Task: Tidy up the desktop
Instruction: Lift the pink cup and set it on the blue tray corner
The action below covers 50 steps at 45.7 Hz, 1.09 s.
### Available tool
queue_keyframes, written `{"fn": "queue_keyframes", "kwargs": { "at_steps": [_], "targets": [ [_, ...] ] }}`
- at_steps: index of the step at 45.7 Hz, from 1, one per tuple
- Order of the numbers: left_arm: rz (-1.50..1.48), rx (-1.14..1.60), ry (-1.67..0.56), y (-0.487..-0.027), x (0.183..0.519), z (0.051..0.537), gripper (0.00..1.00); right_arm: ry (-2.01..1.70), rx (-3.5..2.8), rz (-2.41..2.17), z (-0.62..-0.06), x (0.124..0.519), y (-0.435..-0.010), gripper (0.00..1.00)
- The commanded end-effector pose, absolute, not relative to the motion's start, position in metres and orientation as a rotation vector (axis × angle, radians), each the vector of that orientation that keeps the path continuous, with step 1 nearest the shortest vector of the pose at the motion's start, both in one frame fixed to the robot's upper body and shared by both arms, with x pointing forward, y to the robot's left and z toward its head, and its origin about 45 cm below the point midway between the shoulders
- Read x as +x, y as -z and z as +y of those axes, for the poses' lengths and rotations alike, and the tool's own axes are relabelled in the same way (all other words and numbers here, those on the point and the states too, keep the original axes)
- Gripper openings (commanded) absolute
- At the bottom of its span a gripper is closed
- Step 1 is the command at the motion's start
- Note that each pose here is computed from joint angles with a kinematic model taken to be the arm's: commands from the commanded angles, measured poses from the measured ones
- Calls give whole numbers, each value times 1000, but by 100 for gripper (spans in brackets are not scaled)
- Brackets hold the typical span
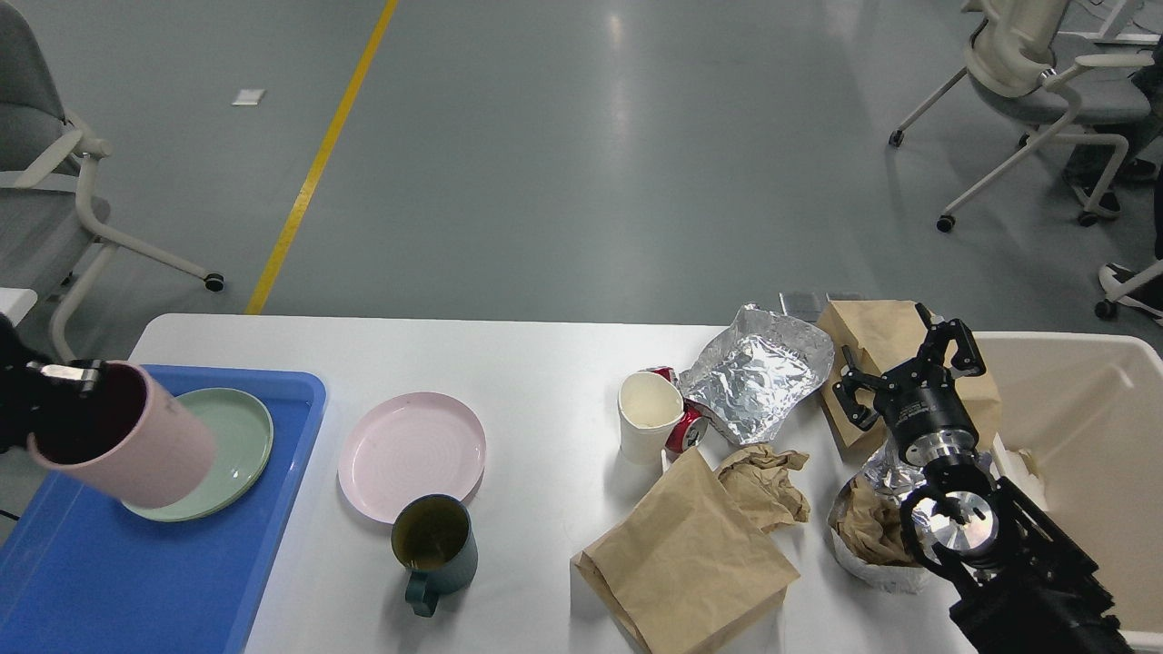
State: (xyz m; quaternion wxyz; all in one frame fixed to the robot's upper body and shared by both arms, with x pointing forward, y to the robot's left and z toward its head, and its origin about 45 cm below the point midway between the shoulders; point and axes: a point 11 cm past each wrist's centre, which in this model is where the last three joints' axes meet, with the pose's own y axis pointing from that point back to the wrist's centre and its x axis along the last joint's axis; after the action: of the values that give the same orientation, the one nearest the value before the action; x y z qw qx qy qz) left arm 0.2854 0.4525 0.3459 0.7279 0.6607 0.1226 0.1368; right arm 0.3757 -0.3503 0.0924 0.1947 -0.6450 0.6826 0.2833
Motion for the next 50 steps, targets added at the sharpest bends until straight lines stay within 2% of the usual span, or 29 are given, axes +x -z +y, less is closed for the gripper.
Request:
{"fn": "queue_keyframes", "kwargs": {
  "at_steps": [1, 7, 17, 23, 34, 50],
  "targets": [
    [320, 1455, -358, -320, 288, 506, 0, -794, -1808, 1914, -350, 376, -92, 100],
    [327, 1461, -416, -291, 293, 545, 0, -793, -1807, 1914, -350, 376, -92, 100],
    [358, 1515, -499, -246, 279, 595, 0, -794, -1808, 1914, -350, 376, -92, 100],
    [348, 1571, -453, -209, 277, 595, 0, -794, -1808, 1914, -350, 376, -92, 100],
    [307, 1641, -399, -171, 262, 599, 0, -794, -1808, 1914, -350, 376, -92, 100],
    [273, 1689, -374, -159, 256, 603, 0, -794, -1808, 1914, -350, 376, -92, 100]
  ]
}}
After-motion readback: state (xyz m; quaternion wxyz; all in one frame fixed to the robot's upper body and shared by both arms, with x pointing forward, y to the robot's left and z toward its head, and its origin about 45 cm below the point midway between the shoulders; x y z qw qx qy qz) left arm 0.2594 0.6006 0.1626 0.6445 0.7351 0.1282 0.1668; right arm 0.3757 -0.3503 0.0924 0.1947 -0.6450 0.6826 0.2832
